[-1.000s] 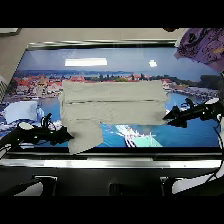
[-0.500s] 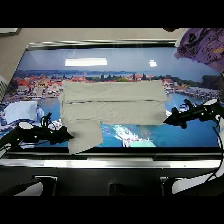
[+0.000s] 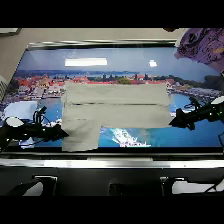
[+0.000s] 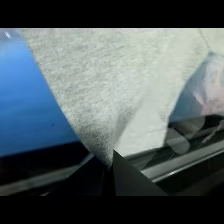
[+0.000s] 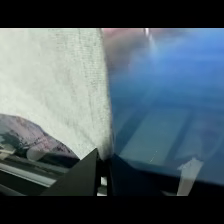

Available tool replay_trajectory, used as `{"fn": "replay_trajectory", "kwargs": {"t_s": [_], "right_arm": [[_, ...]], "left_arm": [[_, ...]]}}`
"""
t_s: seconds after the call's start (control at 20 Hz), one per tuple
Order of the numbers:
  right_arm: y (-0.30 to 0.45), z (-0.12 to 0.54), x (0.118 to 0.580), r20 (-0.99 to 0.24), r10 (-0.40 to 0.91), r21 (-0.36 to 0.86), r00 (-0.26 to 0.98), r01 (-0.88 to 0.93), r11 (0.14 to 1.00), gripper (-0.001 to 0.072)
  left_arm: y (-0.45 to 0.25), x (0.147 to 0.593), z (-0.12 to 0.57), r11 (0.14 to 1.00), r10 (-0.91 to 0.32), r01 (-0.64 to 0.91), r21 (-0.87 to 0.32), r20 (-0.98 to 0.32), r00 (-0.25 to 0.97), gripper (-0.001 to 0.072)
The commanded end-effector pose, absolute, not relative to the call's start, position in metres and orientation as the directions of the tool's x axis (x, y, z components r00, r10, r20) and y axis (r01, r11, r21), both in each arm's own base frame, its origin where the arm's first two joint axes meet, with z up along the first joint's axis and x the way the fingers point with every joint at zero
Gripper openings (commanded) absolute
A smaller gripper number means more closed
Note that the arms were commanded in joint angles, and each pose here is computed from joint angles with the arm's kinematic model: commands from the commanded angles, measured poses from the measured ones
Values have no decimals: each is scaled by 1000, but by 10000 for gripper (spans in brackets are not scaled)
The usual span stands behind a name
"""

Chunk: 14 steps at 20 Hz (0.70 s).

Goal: Fold the clothes and pants, and hang the long-sleeved shirts on hangers.

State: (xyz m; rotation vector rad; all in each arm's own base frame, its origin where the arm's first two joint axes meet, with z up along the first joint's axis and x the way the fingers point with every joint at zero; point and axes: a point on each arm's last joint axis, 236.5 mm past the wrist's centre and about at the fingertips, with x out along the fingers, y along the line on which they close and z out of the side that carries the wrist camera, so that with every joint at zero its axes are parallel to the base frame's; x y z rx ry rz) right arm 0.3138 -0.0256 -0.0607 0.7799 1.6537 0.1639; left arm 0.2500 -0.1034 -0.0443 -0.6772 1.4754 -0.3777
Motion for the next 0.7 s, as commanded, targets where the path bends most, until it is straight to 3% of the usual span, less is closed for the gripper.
{"fn": "replay_trajectory", "kwargs": {"t_s": [0.0,0.15,0.4,0.65], "right_arm": [[-9,-57,260,-840,539,467,-59,425,775,31],[-12,-58,218,-896,439,367,-65,450,815,31],[-38,-22,277,-925,334,380,181,442,813,30],[-58,-5,325,-916,319,397,242,442,804,30]], "left_arm": [[-103,227,-14,782,-599,-147,-605,-796,86,19],[-103,223,8,789,-583,-126,-601,-797,154,19],[-106,245,12,798,-566,-100,-594,-796,215,19],[-106,296,12,807,-547,-89,-584,-795,262,19]]}}
